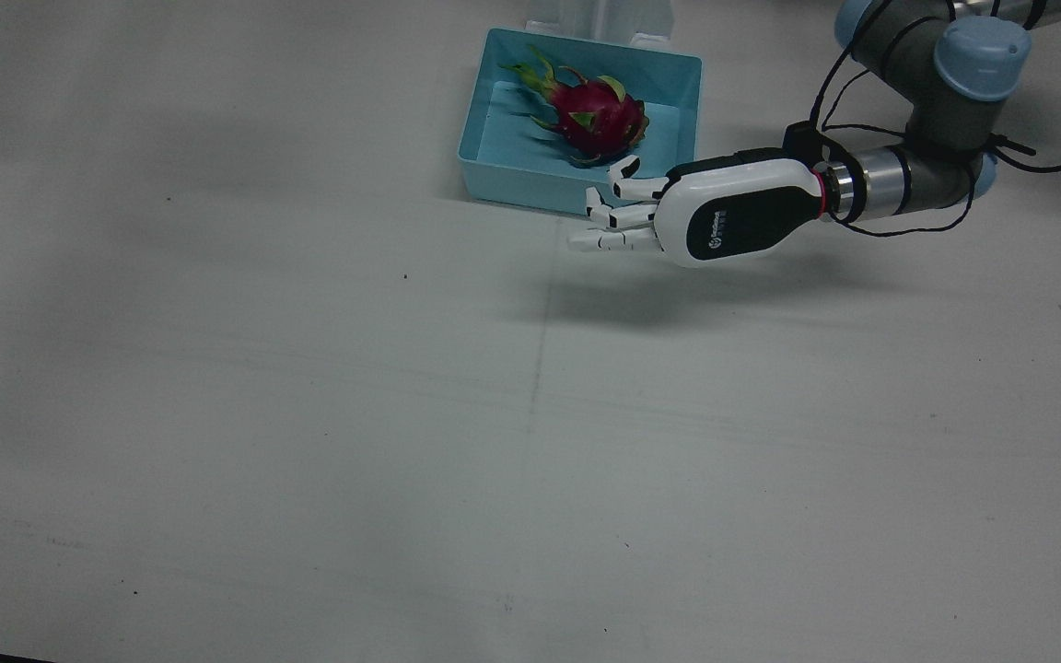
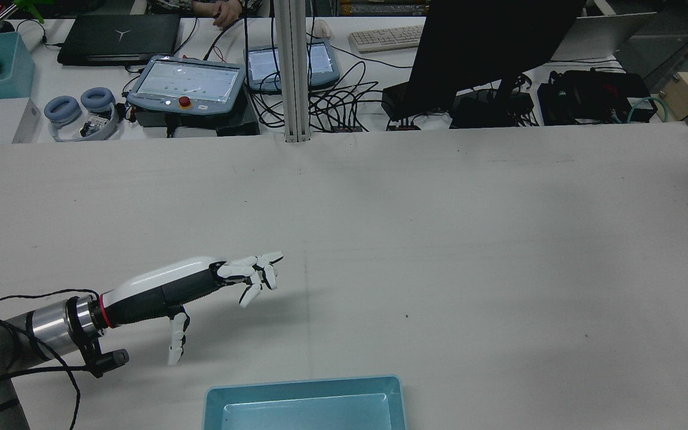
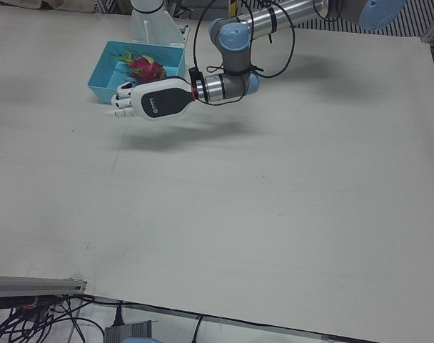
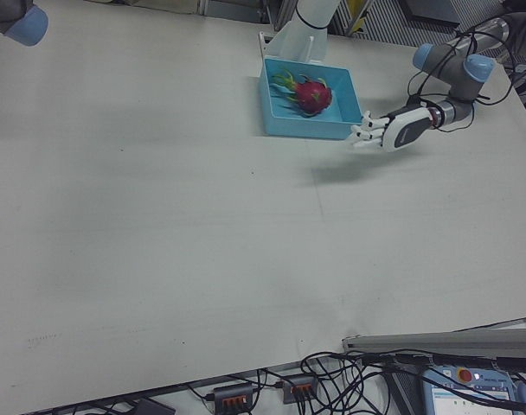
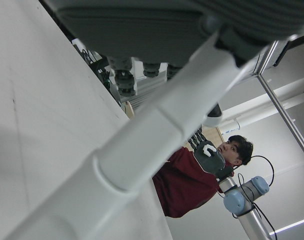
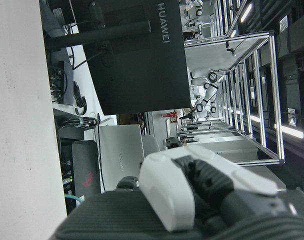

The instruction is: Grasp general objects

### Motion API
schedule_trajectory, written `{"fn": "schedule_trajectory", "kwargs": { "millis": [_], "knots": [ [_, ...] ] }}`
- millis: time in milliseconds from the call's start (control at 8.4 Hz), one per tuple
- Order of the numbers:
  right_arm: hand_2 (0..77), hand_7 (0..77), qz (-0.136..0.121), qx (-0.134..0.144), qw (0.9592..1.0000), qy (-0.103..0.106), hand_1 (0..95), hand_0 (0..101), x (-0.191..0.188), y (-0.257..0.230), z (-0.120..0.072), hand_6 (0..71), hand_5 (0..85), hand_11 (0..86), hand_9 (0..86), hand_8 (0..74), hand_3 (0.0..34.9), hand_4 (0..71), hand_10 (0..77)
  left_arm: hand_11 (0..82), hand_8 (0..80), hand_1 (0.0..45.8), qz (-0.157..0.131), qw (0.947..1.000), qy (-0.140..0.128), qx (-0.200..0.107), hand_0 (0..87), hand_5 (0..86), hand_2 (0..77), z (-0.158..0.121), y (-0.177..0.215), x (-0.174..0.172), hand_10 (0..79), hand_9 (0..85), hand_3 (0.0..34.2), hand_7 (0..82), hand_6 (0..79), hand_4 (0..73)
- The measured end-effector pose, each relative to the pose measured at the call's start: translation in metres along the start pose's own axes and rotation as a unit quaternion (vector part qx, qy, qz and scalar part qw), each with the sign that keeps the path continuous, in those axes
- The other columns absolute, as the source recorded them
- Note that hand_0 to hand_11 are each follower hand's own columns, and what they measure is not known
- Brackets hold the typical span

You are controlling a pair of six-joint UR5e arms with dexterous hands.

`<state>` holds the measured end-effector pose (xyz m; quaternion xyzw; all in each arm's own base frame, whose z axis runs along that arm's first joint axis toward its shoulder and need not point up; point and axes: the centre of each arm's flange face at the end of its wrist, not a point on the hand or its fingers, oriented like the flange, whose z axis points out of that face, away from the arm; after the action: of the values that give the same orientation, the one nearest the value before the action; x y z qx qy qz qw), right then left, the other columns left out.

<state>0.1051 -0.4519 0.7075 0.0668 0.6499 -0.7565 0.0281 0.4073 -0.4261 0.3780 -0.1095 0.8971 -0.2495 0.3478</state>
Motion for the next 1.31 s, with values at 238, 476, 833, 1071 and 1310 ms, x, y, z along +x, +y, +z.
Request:
{"fn": "schedule_trajectory", "kwargs": {
  "millis": [238, 476, 833, 1071, 1310],
  "knots": [
    [77.4, 0.0, 0.000, 0.000, 1.0000, 0.000, 94.9, 0, 0.000, 0.000, 0.000, 0.0, 0.0, 0.5, 0.5, 0.0, 0.0, 0.0, 0.0, 0.5, 1.1, 0.0, 0.026, 0.9972, 0.025, 0.065, 79.6, 69.8, 0.0, -0.049, -0.085, 0.046, 22.9, 9.3, 0.0, 56.2, 2.7, 7.6],
    [77.4, 0.0, 0.000, 0.000, 1.0000, 0.000, 94.9, 0, 0.000, 0.000, 0.000, 0.0, 0.0, 0.5, 0.5, 0.0, 0.0, 0.0, 0.0, 0.5, 1.1, 0.0, 0.058, 0.9891, 0.044, 0.128, 79.7, 69.8, 0.0, -0.105, -0.156, 0.084, 22.9, 9.3, 0.0, 56.2, 7.1, 7.6],
    [77.4, 0.0, 0.000, 0.000, 1.0000, 0.000, 94.9, 0, 0.000, 0.000, 0.000, 0.0, 0.0, 0.5, 0.5, 0.0, 0.0, 0.0, 0.0, 0.0, 1.1, 0.0, 0.101, 0.9681, 0.073, 0.217, 79.9, 69.8, 0.0, -0.202, -0.236, 0.137, 22.9, 9.8, 0.0, 58.9, 9.3, 7.6],
    [77.4, 0.0, 0.000, 0.000, 1.0000, 0.000, 94.9, 0, 0.000, 0.000, 0.000, 0.0, 0.0, 0.5, 0.5, 0.0, 0.0, 0.0, 0.0, 0.5, 1.1, 0.0, 0.117, 0.9546, 0.087, 0.259, 79.8, 69.8, 0.0, -0.270, -0.283, 0.140, 22.9, 10.9, 0.0, 63.3, 13.6, 2.2],
    [77.4, 0.0, 0.000, 0.000, 1.0000, 0.000, 94.9, 0, 0.000, 0.000, 0.000, 0.0, 0.0, 0.5, 0.5, 0.0, 0.0, 0.0, 0.0, 0.5, 1.1, 0.0, 0.126, 0.9399, 0.106, 0.299, 79.7, 69.8, 0.0, -0.332, -0.312, 0.137, 22.9, 12.0, 0.0, 68.7, 16.9, 6.5]
  ]
}}
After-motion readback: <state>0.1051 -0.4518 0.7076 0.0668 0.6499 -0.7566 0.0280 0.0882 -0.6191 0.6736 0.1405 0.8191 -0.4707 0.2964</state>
